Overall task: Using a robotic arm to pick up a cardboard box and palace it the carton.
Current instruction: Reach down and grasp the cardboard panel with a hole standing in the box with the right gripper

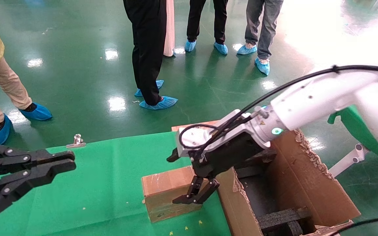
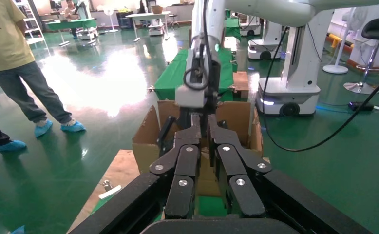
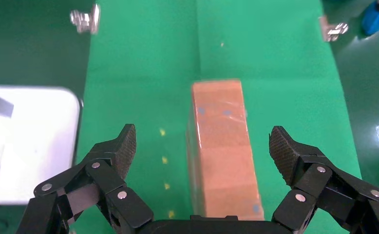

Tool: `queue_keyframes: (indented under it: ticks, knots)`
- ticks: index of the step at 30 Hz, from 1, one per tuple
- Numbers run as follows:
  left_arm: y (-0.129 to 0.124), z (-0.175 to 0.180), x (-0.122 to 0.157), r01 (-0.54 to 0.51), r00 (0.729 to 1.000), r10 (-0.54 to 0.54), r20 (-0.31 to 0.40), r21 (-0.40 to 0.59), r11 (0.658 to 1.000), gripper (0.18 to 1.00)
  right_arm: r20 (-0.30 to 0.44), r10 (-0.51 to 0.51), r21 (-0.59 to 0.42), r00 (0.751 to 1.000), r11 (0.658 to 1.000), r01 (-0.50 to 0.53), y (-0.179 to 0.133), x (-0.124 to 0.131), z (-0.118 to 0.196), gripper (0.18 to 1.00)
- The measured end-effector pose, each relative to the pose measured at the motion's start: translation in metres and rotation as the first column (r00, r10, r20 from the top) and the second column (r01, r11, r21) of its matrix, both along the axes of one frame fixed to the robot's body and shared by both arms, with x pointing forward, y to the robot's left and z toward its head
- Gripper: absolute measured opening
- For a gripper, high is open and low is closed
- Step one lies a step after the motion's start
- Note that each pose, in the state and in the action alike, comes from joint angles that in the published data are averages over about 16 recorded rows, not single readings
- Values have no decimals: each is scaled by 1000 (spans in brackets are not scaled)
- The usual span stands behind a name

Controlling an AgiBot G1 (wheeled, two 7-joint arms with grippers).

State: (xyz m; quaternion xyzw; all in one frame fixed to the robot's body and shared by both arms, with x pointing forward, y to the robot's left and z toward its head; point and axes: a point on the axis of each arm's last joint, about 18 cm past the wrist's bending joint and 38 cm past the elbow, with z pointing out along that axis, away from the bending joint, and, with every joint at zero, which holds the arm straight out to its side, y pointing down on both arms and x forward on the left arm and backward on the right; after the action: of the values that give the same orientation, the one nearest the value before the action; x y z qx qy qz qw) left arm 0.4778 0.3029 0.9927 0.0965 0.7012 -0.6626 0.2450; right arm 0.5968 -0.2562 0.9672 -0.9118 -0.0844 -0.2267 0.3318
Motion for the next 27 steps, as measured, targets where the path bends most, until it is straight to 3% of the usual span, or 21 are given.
queue_keyframes:
  ticks: [15, 27]
  knots:
    - [0, 0, 0, 0, 1000, 0, 0, 0, 1000, 192, 32, 57, -270, 998, 962, -46, 20, 34, -12, 1001]
    - [0, 0, 0, 0, 1000, 0, 0, 0, 1000, 226, 57, 86, -351, 995, 934, -60, 22, 43, -13, 1001]
